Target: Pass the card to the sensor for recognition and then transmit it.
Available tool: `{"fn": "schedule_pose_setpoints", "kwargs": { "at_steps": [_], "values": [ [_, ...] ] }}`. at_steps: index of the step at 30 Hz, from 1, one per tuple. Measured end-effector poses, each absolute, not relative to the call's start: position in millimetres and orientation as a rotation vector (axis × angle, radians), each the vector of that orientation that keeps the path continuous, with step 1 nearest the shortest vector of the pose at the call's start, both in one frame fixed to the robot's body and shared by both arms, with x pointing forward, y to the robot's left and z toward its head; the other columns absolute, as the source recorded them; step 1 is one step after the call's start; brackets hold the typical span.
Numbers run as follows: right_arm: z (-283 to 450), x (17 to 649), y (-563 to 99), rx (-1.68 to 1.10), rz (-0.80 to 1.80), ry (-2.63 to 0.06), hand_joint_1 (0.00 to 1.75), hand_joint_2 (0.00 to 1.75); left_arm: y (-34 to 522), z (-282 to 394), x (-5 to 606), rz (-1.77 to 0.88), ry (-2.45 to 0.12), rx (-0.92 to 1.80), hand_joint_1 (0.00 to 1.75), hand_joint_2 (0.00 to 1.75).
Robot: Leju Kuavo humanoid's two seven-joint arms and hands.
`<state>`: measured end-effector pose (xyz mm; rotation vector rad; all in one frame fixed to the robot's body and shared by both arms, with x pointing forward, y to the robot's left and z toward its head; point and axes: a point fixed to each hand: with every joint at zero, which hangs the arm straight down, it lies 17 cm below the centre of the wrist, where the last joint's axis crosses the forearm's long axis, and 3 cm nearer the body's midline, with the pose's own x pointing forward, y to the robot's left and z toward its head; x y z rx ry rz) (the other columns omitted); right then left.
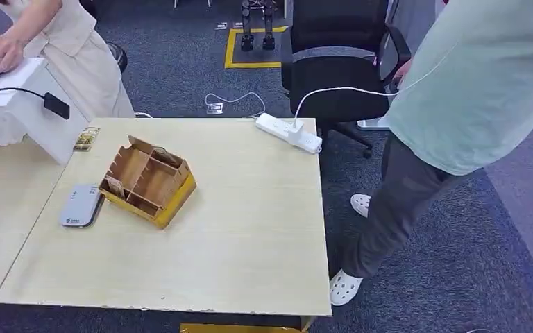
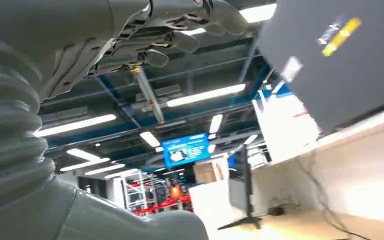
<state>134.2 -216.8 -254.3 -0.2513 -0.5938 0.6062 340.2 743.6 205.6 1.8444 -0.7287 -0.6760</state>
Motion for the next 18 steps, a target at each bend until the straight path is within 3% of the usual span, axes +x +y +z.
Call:
{"fn": "schedule_pose_setpoints", "kwargs": {
  "at_steps": [12,18],
  "values": [
    [-252.6,137.8,-218.1,-0.263,0.588,-0.606,0.0,1.75,747.7,177.6,295.9,-0.68,-0.707,1.805,0.0,1.75],
    [-255.3,126.4,-226.9,-0.278,0.55,-0.585,0.0,1.75,765.7,64.1,134.4,-0.649,-0.355,1.684,0.0,1.75]
  ]
}}
